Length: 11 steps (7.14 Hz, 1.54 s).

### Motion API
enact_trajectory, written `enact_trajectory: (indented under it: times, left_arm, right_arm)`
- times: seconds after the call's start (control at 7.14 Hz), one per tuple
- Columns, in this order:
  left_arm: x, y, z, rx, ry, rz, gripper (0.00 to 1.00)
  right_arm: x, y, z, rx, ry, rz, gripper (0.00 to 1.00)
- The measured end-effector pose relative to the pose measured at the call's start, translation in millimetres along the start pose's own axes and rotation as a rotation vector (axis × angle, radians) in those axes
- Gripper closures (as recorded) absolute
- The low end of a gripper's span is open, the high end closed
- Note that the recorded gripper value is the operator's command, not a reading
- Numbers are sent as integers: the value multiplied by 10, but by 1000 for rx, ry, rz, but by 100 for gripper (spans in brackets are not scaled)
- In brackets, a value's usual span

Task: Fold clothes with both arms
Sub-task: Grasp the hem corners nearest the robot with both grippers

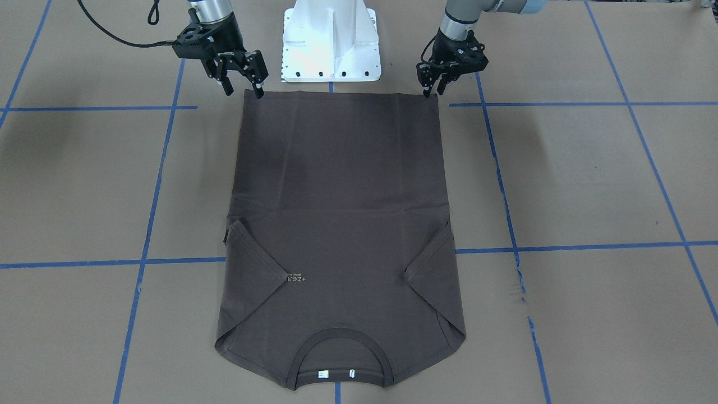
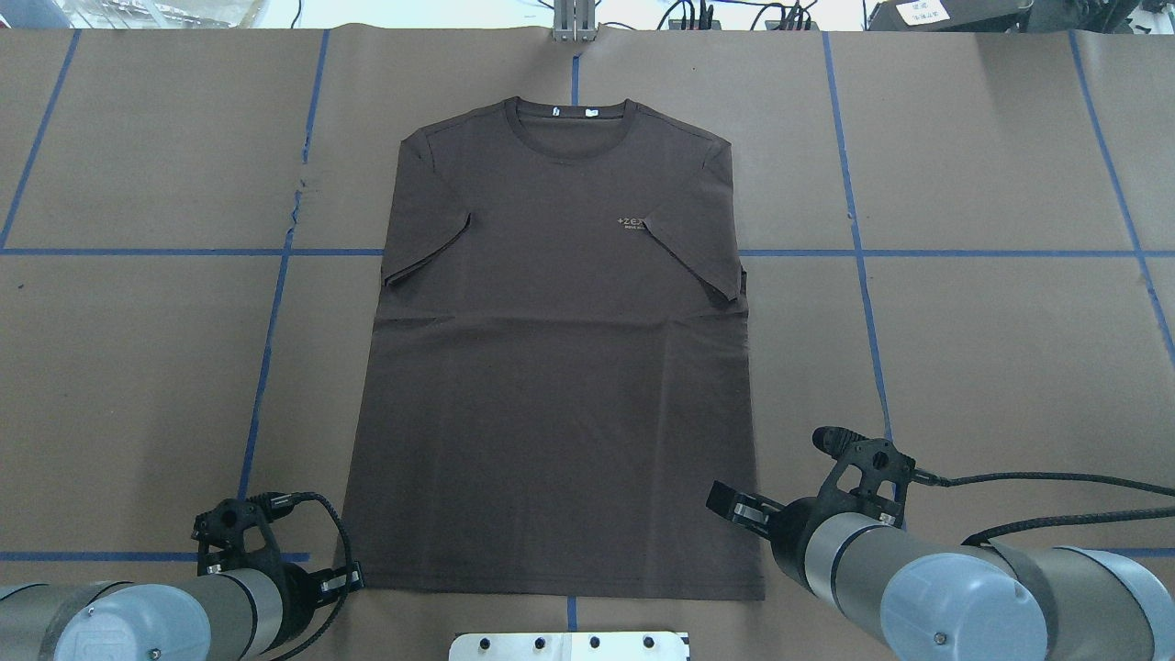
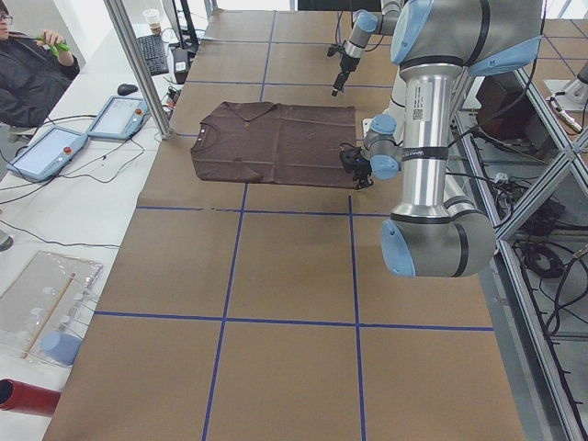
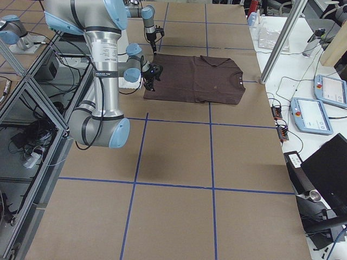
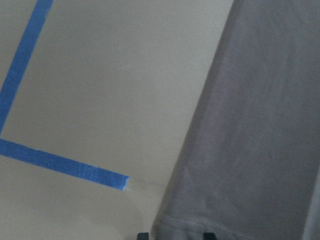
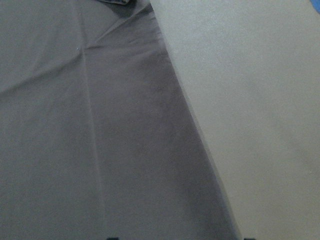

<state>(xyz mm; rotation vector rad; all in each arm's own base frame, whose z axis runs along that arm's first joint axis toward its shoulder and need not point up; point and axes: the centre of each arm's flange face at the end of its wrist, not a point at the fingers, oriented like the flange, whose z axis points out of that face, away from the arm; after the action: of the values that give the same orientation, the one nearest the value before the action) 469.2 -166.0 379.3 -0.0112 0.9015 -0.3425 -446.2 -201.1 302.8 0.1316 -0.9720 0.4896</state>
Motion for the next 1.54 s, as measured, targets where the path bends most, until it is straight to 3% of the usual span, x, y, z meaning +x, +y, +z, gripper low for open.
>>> enact_trajectory:
  times: [0.7,0.84,0.98,1.26,1.4,1.54]
  left_arm:
    - [4,13,14,-2,-4,2,64]
    - [2,16,22,-2,-5,2,74]
    - [6,19,29,-2,-6,2,94]
    - [22,25,33,-3,-4,2,100]
    - [24,26,33,-3,-3,2,100]
    - [30,27,28,-3,-2,2,100]
  right_arm:
    - [0,2,0,0,0,0,12]
    - [-1,0,0,2,-1,0,12]
    - [-2,-3,0,5,-2,-1,12]
    - [-2,-4,0,6,-2,-1,12]
    - [0,3,3,6,-2,-2,17]
    - [6,27,17,8,0,-1,30]
